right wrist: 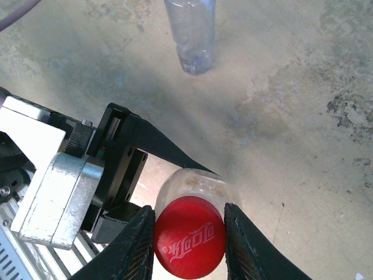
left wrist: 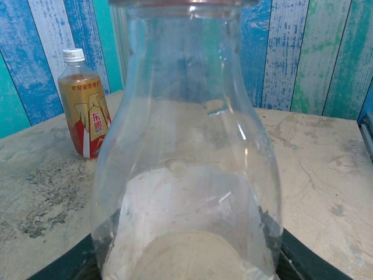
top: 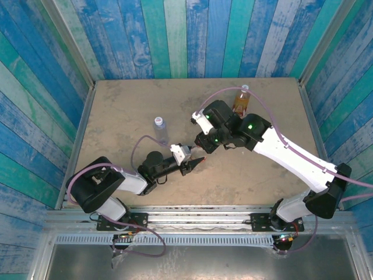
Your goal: Screw on the bottle caps
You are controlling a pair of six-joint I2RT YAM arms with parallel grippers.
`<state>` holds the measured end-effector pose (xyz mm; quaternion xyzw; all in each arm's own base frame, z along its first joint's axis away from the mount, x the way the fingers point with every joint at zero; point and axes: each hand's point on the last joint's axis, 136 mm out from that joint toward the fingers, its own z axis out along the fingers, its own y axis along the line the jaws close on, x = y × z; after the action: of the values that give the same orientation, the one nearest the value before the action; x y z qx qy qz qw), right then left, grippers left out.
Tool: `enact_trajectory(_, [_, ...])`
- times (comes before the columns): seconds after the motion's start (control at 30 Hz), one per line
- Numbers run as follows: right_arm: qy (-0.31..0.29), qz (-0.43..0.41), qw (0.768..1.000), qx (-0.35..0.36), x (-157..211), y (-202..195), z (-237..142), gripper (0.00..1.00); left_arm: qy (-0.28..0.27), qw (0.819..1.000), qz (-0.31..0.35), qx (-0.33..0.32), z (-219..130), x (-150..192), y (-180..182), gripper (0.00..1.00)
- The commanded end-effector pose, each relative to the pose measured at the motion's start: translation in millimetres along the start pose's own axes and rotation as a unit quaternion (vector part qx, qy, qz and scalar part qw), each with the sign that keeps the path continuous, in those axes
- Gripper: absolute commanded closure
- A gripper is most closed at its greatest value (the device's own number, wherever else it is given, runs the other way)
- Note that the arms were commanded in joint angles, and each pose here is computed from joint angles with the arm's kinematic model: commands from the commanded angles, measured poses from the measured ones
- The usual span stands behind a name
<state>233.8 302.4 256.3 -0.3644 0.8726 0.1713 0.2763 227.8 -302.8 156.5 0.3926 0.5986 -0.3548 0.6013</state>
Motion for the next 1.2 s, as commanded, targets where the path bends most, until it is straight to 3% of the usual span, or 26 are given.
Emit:
enact_trajectory(0.0, [0.017, -0.003, 1.000, 0.011, 4.9, -1.6, -1.0, 0.67, 0.120, 0.992, -0.041, 0.011, -13.8, 69.4, -11.4, 0.47])
enact_trajectory(0.83, [0.054, 0.004, 0.999, 0.005, 12.2, 2.7, 8.7, 0.65, 0.122, 0.992, -0.039, 0.009, -16.4, 71.1, -11.3, 0.47])
enact_trajectory(1.17, [0.026, -0.011, 1.000, 0.005, 6.2, 4.4, -0.4, 0.67, 0.123, 0.991, -0.042, 0.009, -15.5, 71.6, -11.1, 0.47])
